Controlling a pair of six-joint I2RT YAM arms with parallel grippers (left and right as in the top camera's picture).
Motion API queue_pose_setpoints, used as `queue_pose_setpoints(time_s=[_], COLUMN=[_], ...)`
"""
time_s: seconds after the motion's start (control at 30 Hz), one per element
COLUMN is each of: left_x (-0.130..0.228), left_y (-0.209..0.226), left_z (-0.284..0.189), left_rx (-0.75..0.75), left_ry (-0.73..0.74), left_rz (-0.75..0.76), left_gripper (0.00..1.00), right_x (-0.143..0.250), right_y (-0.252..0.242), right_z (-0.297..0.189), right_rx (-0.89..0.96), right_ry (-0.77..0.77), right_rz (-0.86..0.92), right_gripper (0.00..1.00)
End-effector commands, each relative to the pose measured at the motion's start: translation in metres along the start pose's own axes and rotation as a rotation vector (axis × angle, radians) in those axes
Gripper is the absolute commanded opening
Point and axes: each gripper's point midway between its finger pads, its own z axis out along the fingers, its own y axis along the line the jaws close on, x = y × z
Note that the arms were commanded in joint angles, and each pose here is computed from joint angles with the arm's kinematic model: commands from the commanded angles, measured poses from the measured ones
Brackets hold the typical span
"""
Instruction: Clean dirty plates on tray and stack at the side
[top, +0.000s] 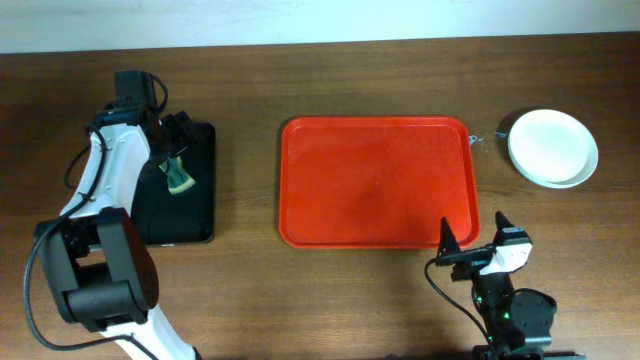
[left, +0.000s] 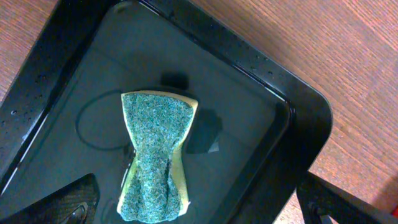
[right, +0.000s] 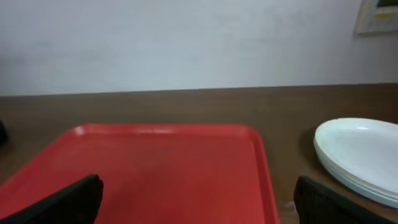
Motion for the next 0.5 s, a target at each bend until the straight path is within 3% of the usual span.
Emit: queue_pose_setpoints(time_s=[0.0, 0.47], left_x=[-0.0083, -0.0083], left_y=[-0.0029, -0.0030], left_z=[-0.0098, -0.0098], left_rx=[0.019, 0.019], left_ry=[-0.026, -0.026], left_rz=[-0.003, -0.003], left_gripper=[0.99, 0.99], right_x=[0.0027, 0.0025], right_y=[-0.0033, -0.0028], right_z=[-0.0001, -0.0001], right_rx=[0.023, 0.020], right_ry=[0.003, 0.002], right_rz=[-0.068, -0.090], right_gripper=[0.99, 0.98])
